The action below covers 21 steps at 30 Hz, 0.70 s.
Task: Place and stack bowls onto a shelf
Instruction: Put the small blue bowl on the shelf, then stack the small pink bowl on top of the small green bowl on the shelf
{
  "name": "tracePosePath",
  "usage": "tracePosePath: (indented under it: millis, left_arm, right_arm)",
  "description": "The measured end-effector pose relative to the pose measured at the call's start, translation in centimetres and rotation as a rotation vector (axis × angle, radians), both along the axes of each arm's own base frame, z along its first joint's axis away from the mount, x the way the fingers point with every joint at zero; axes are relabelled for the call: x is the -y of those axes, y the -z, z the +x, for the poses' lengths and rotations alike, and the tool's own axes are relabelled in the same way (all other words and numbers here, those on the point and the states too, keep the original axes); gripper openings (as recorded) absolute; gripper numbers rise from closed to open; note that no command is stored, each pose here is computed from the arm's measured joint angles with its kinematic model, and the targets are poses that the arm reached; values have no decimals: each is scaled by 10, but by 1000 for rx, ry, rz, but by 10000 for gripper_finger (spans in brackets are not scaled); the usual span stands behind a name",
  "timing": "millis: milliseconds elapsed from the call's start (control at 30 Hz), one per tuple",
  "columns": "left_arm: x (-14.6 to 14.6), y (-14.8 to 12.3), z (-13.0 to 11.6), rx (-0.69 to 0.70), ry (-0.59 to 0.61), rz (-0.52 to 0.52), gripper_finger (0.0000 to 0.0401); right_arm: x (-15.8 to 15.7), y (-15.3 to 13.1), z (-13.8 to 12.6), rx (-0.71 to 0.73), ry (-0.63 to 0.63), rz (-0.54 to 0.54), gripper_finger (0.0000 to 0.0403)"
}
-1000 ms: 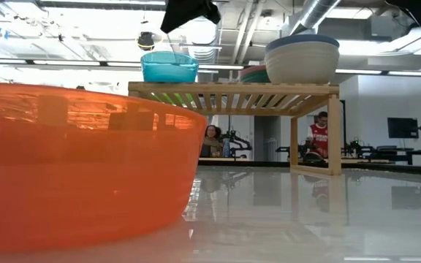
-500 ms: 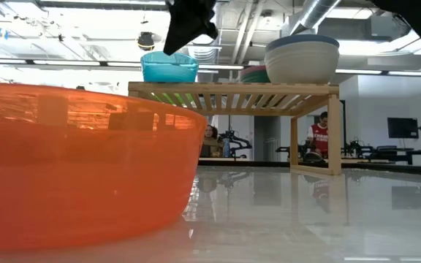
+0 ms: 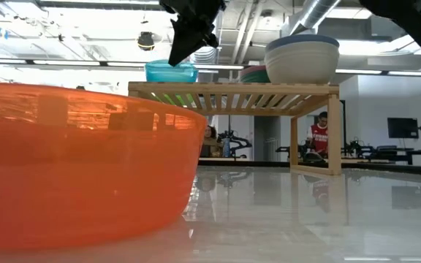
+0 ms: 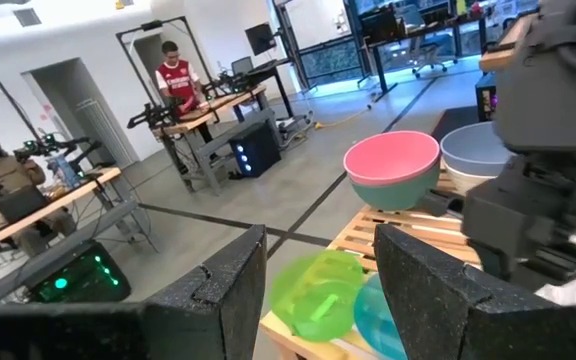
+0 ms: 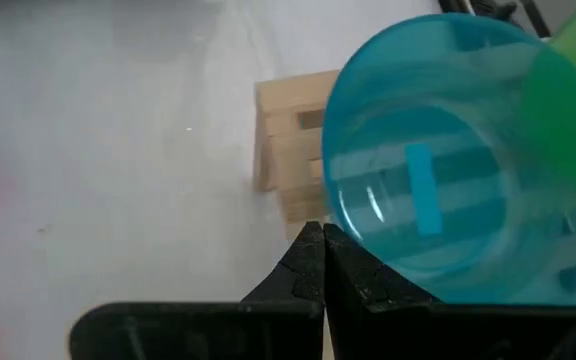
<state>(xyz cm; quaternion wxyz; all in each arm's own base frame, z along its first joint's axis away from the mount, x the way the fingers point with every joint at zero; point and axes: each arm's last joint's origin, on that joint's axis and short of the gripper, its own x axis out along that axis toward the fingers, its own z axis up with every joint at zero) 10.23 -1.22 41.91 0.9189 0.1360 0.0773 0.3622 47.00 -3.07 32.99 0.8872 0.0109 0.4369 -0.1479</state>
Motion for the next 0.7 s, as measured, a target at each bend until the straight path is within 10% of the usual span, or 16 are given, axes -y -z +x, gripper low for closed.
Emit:
tracePosePath:
  millis: [333,700]
  left_arm:
    - [3,11,1,-40,151,-91,174]
    - [30,68,25,-507,490,-736,181]
  right_arm:
    - [-19,-36,-20,85,-21,57,56]
    - [-49,-139,-108,345,-38,136,68]
